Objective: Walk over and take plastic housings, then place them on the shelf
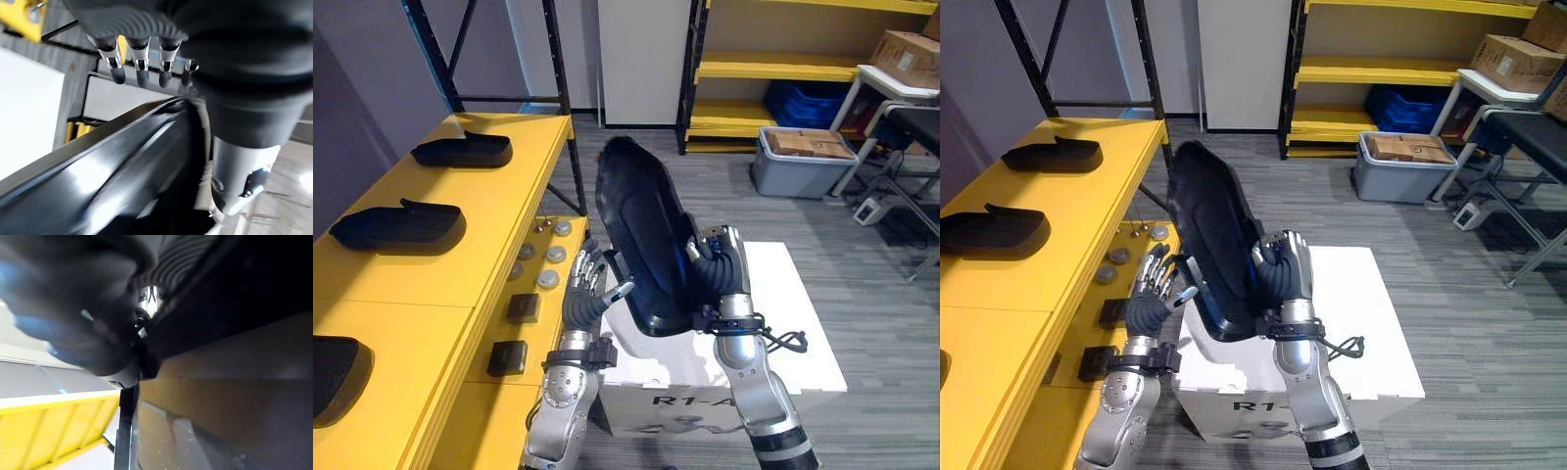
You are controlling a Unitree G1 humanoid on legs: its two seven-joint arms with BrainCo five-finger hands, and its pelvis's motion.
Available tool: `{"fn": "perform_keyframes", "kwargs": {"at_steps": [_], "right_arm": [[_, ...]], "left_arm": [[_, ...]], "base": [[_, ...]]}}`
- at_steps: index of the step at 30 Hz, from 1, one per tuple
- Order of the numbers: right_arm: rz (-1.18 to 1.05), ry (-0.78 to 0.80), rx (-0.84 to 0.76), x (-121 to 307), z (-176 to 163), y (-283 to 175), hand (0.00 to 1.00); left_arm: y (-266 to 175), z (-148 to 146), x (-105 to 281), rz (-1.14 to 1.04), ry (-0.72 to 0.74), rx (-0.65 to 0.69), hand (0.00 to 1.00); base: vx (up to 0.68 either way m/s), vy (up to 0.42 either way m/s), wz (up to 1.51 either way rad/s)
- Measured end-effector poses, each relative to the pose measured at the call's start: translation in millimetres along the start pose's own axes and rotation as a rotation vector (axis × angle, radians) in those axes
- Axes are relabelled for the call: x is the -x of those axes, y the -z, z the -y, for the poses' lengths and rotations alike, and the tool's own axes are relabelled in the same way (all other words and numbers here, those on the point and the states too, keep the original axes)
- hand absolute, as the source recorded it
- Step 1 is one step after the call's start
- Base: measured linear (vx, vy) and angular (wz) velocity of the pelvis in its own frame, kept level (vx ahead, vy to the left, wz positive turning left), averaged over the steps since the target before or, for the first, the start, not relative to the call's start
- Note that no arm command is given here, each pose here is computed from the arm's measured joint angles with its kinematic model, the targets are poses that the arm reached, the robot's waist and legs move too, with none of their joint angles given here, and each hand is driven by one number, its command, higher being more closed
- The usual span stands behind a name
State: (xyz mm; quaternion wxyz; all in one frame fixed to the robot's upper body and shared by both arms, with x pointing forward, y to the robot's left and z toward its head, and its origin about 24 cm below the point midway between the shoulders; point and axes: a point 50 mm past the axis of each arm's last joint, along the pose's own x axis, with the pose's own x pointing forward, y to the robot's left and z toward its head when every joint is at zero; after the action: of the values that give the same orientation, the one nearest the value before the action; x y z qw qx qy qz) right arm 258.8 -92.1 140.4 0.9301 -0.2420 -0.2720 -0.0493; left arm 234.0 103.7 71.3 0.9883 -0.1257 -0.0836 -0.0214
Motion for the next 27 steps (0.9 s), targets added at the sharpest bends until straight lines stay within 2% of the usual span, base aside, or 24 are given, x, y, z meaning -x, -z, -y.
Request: {"fn": "perform_keyframes", "kwargs": {"at_steps": [7,8,17,18,27], "right_arm": [[0.057,-0.001,-0.027,-0.2,-3.0,-13.4,1.0],[0.058,0.002,-0.028,-0.1,-3.1,-13.6,1.0],[0.107,-0.049,-0.005,4.3,-6.0,-18.2,1.0],[0.124,-0.054,-0.007,5.0,-5.8,-21.3,0.0],[0.159,-0.084,-0.092,7.4,-7.4,-25.2,0.0]], "left_arm": [[-2.6,8.3,-15.8,0.003,0.02,0.055,0.0],[-1.9,9.6,-18.2,-0.002,0.021,0.065,1.0],[1.9,8.7,-22.4,-0.044,-0.002,0.146,1.0],[2.1,7.7,-22.6,-0.045,-0.012,0.144,1.0],[5.1,7.7,-21.3,-0.075,0.011,0.123,1.0]], "base": [[-0.01,0.027,-0.09],[-0.02,0.027,-0.06],[0.0,0.003,0.0],[-0.03,0.02,-0.01],[-0.02,0.009,0.0]]}}
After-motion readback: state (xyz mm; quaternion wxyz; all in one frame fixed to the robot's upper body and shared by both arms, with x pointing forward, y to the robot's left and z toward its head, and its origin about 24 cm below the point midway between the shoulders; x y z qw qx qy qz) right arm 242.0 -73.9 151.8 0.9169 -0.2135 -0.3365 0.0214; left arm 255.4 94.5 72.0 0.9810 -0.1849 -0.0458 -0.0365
